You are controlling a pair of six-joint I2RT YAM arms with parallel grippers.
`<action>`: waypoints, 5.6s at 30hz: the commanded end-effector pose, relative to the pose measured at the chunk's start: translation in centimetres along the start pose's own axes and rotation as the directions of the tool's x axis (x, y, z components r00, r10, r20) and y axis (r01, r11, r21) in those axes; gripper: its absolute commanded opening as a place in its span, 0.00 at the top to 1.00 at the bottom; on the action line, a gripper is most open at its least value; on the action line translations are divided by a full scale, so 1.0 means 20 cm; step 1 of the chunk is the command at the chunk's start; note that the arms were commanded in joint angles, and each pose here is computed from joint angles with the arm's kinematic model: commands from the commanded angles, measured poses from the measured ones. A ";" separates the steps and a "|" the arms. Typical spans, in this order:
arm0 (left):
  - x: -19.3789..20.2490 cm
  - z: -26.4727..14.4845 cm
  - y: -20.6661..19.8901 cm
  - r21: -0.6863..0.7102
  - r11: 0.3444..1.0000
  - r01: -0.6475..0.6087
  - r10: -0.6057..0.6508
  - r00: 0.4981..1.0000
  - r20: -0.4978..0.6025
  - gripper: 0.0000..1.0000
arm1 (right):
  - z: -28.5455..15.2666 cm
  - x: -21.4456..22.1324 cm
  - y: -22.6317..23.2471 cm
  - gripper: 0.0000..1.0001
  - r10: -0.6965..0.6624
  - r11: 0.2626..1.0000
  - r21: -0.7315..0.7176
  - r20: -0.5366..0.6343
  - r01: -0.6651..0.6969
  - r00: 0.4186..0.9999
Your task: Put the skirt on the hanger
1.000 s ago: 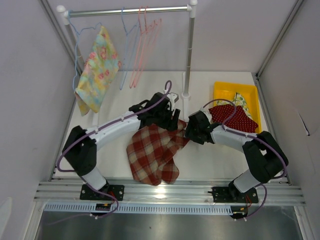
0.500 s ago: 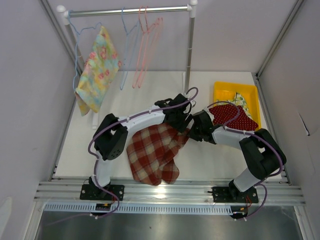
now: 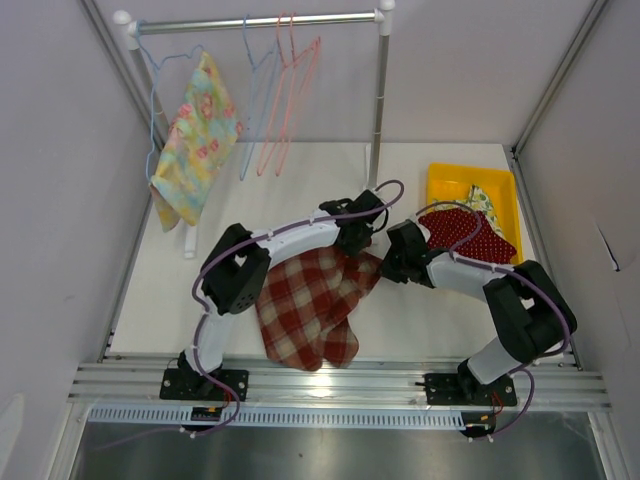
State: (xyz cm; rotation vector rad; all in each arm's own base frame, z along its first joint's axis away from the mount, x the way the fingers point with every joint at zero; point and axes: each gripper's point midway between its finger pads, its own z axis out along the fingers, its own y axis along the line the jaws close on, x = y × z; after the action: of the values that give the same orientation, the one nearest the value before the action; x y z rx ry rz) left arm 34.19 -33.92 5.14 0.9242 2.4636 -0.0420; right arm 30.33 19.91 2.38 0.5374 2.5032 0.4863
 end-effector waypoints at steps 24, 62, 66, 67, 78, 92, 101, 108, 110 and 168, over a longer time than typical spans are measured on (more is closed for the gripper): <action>0.12 -1.50 0.77 -0.098 0.899 0.426 -0.320 0.794 0.517 1.00 | -1.35 -0.91 0.36 0.91 -0.208 0.944 -0.115 0.522 0.310 0.827; 0.24 -1.38 1.00 0.047 0.821 0.569 -0.523 0.715 0.464 1.00 | -1.09 -0.88 0.77 0.95 -0.465 0.731 -0.357 0.364 0.582 0.807; 0.13 -1.21 1.14 0.046 0.790 0.611 -0.561 0.692 0.454 1.00 | -0.75 -0.94 0.71 0.94 -0.471 0.768 -0.338 0.276 0.544 0.838; 0.13 -1.13 1.16 0.030 0.782 0.622 -0.575 0.703 0.418 1.00 | -0.71 -0.95 0.71 0.94 -0.475 0.772 -0.330 0.268 0.543 0.838; 0.13 -1.15 1.13 0.105 0.768 0.631 -0.577 0.611 0.542 1.00 | -0.75 -0.94 0.59 0.91 -0.446 0.808 -0.258 0.321 0.530 0.835; -0.10 -1.21 1.22 0.161 0.794 0.587 -0.527 0.531 0.663 1.00 | -0.76 -1.28 0.67 0.91 -0.313 0.844 -0.310 0.377 0.437 0.872; 0.03 -1.02 1.13 0.222 0.753 0.619 -0.604 0.518 0.605 1.00 | -0.73 -1.08 0.64 0.91 -0.324 0.839 -0.333 0.331 0.430 0.887; 0.16 -0.97 1.04 0.279 0.727 0.628 -0.639 0.467 0.611 1.00 | -0.77 -0.84 0.54 0.91 -0.323 0.848 -0.324 0.314 0.420 0.893; 0.24 -0.92 0.99 0.301 0.706 0.641 -0.664 0.451 0.597 1.00 | -0.79 -0.77 0.49 0.89 -0.308 0.854 -0.325 0.310 0.405 0.899; -0.70 -1.82 1.57 0.019 0.854 0.520 -0.308 0.476 0.824 0.33 | -0.91 -0.31 0.35 0.34 -0.294 0.885 -0.305 0.218 0.351 0.931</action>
State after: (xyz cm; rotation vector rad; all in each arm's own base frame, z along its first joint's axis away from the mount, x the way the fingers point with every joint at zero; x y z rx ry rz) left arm 45.69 -11.97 46.51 0.0485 1.7099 -0.3439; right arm 26.05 18.43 20.17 0.0562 2.2771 0.6646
